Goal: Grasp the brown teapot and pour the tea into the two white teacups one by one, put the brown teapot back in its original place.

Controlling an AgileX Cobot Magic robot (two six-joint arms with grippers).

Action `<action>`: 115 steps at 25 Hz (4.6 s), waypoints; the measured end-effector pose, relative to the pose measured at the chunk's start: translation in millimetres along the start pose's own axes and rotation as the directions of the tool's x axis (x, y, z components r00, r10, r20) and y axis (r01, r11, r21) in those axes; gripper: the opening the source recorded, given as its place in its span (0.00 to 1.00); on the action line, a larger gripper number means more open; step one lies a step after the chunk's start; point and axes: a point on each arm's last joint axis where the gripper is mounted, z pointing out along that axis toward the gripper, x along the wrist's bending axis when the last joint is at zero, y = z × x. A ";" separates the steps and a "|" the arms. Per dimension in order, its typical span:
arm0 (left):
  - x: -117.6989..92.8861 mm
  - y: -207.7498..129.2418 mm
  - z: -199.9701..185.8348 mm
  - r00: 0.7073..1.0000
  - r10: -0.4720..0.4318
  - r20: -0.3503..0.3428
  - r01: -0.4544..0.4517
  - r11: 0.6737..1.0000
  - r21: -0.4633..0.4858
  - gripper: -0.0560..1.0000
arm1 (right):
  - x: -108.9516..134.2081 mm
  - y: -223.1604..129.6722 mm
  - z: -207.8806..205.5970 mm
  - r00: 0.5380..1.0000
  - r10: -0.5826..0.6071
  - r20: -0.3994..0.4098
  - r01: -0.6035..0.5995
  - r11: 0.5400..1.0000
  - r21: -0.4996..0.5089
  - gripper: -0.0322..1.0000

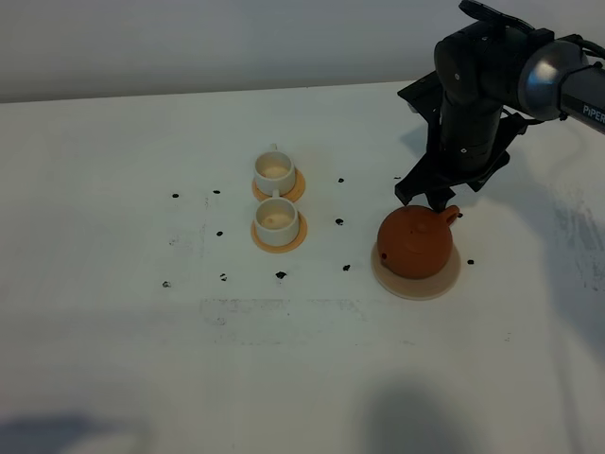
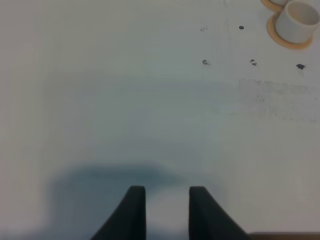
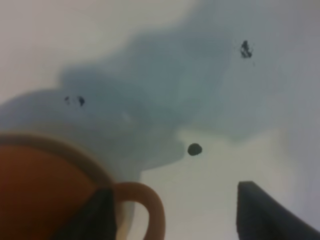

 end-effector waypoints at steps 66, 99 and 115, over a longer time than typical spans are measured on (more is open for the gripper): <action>0.0 0.0 0.0 1.000 0.000 0.000 0.000 1.000 0.000 0.25 | -49.2 -48.2 -36.5 0.968 0.243 -0.059 -0.248 0.904 -0.349 0.52; 0.0 0.0 0.0 1.000 0.000 0.000 0.000 1.000 0.000 0.25 | -19.0 -60.8 -8.2 0.970 0.220 -0.106 -0.241 0.932 -0.271 0.52; 0.0 0.0 0.0 1.000 0.000 0.000 0.000 1.000 0.000 0.25 | -17.1 -68.5 -3.3 0.971 0.218 -0.103 -0.235 0.949 -0.209 0.52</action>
